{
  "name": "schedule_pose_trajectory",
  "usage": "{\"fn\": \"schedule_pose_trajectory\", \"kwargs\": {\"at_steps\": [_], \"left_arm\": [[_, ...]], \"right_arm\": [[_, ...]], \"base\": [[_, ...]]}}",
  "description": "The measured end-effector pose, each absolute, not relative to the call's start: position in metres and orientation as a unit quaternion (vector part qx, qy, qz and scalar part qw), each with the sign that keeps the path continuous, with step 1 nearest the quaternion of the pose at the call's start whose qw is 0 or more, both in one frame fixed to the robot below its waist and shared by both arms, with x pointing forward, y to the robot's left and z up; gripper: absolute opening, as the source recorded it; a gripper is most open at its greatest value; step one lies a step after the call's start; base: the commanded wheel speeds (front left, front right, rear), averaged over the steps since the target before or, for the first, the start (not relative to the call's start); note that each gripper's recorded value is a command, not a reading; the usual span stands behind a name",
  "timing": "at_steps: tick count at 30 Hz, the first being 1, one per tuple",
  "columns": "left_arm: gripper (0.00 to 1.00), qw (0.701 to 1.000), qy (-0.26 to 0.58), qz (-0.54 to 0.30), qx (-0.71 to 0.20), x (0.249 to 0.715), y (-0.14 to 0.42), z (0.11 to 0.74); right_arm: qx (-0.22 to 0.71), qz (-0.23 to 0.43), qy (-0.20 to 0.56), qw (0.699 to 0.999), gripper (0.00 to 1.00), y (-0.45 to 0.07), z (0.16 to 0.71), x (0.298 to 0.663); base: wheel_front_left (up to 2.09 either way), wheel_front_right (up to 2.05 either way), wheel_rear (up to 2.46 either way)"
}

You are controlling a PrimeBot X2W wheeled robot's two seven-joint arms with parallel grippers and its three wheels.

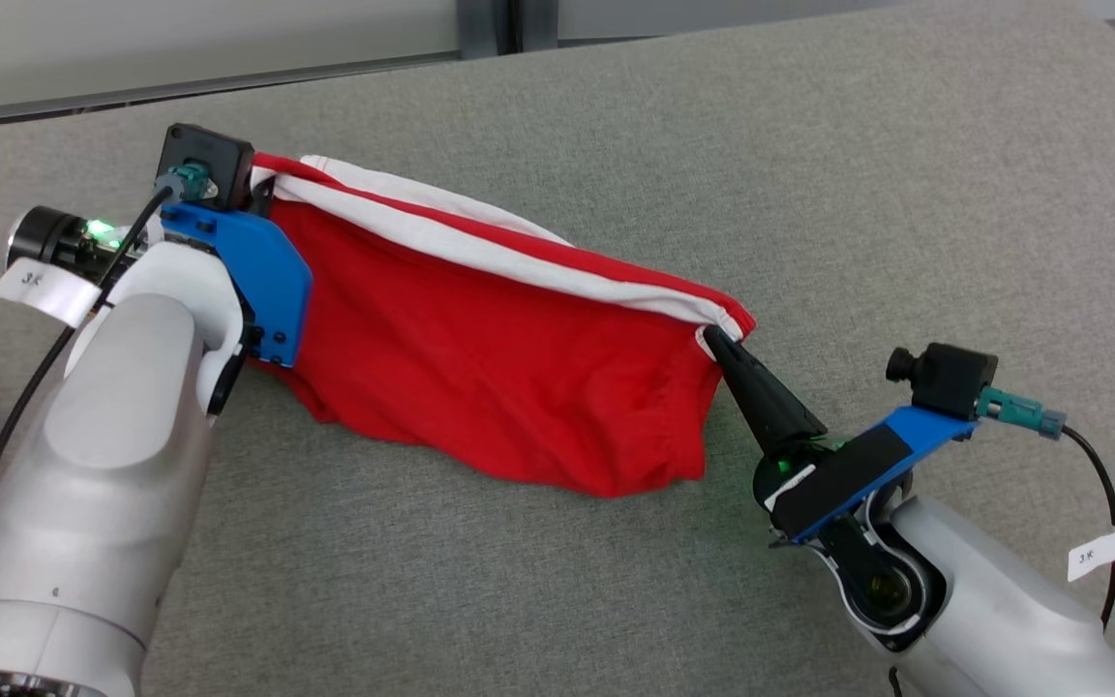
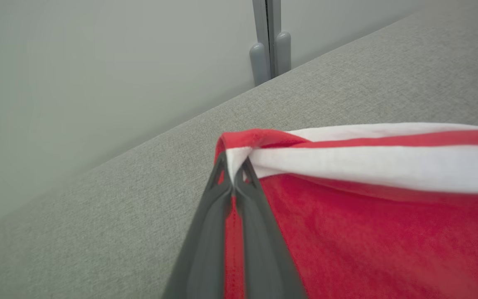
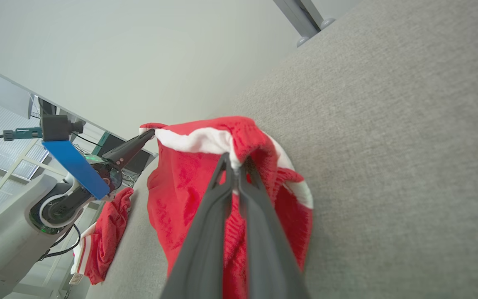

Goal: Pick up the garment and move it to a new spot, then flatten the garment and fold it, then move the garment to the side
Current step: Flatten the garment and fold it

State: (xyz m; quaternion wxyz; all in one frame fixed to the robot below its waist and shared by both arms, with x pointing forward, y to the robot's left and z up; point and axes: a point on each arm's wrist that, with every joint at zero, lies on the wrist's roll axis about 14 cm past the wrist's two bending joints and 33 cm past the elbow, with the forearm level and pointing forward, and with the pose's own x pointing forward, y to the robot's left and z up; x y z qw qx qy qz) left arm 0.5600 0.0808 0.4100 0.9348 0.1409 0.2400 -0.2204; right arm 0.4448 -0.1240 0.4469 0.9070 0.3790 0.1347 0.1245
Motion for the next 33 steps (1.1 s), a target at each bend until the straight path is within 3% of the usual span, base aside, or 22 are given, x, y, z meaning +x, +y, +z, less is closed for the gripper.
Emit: {"fn": "schedule_pose_trajectory", "kwargs": {"at_steps": [8,9,10,11,12,25,33], "left_arm": [[0.0,0.932,0.24,-0.23,0.142,0.572,0.075,0.398],[0.12,0.933,0.237,-0.23,0.142,0.573,0.075,0.398],[0.95,0.935,0.231,-0.23,0.137,0.575,0.074,0.399],[1.0,0.936,0.232,-0.228,0.136,0.575,0.076,0.398],[1.0,0.935,0.236,-0.227,0.136,0.574,0.077,0.396],[1.0,0.968,0.161,-0.177,0.082,0.557,0.101,0.421],[1.0,0.984,0.125,-0.127,0.005,0.525,0.118,0.434]], "right_arm": [[0.376,0.12,0.149,0.906,0.0,-0.124,0.435,0.454],[0.377,0.119,0.151,0.906,0.0,-0.124,0.434,0.454],[0.378,0.118,0.151,0.906,0.0,-0.124,0.434,0.455],[0.377,0.117,0.153,0.906,0.42,-0.125,0.432,0.455],[0.376,0.114,0.153,0.907,1.0,-0.126,0.431,0.455],[0.316,0.066,0.122,0.938,1.0,-0.17,0.437,0.45],[0.214,0.038,0.077,0.973,1.0,-0.203,0.453,0.444]], "base": [[0.0,0.0,0.0],[0.0,0.0,0.0],[0.0,0.0,0.0],[0.0,0.0,0.0],[0.0,0.0,0.0],[0.0,0.0,0.0],[0.0,0.0,0.0]]}}
